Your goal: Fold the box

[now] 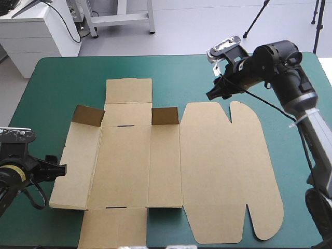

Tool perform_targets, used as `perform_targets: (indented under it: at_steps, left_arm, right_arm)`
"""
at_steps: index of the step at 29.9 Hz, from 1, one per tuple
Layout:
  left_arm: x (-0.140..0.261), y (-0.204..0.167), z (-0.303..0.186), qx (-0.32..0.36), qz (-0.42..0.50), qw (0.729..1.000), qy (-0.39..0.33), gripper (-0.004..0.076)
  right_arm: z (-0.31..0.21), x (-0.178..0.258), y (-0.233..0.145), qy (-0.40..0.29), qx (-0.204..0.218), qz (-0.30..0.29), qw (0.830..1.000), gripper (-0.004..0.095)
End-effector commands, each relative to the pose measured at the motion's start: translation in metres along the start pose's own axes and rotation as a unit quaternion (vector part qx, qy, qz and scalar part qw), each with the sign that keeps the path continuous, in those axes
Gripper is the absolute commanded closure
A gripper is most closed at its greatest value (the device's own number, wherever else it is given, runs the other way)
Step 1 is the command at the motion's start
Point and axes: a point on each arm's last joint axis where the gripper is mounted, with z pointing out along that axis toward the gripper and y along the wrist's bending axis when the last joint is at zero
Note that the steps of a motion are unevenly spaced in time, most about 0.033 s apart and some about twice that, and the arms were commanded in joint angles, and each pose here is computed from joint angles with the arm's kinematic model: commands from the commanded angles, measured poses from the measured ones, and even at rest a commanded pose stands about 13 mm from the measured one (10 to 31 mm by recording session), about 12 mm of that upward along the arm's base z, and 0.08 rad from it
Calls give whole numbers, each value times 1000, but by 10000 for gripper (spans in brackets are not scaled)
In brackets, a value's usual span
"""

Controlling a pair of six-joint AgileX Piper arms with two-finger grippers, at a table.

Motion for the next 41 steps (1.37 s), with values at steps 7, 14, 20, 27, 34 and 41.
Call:
perform_targets:
  at_steps: [7, 14, 20, 27, 34, 41]
  left_arm:
    - [-21, 9, 14, -43, -5, 999, -9, 178]
    - [-31, 12, 71, 57, -77, 991, 99, 178]
    - [-23, 29, 78, 72, -149, 980, 110, 178]
    - [5, 36, 93, 85, -208, 960, 168, 178]
    - [10, 44, 101, 115, -261, 946, 151, 178]
    - [14, 60, 124, 118, -287, 934, 177, 178]
  right_arm:
    - [-42, 47, -4, -11, 1, 32, 999, 421]
    - [-59, 62, 5, -18, -4, 33, 999, 421]
    - [-67, 65, 7, -25, -7, 29, 999, 420]
    - [-69, 65, 9, -29, -15, 29, 999, 420]
    - [-71, 56, 22, -74, -87, 40, 993, 421]
    - [-72, 55, 24, -79, -98, 30, 992, 421]
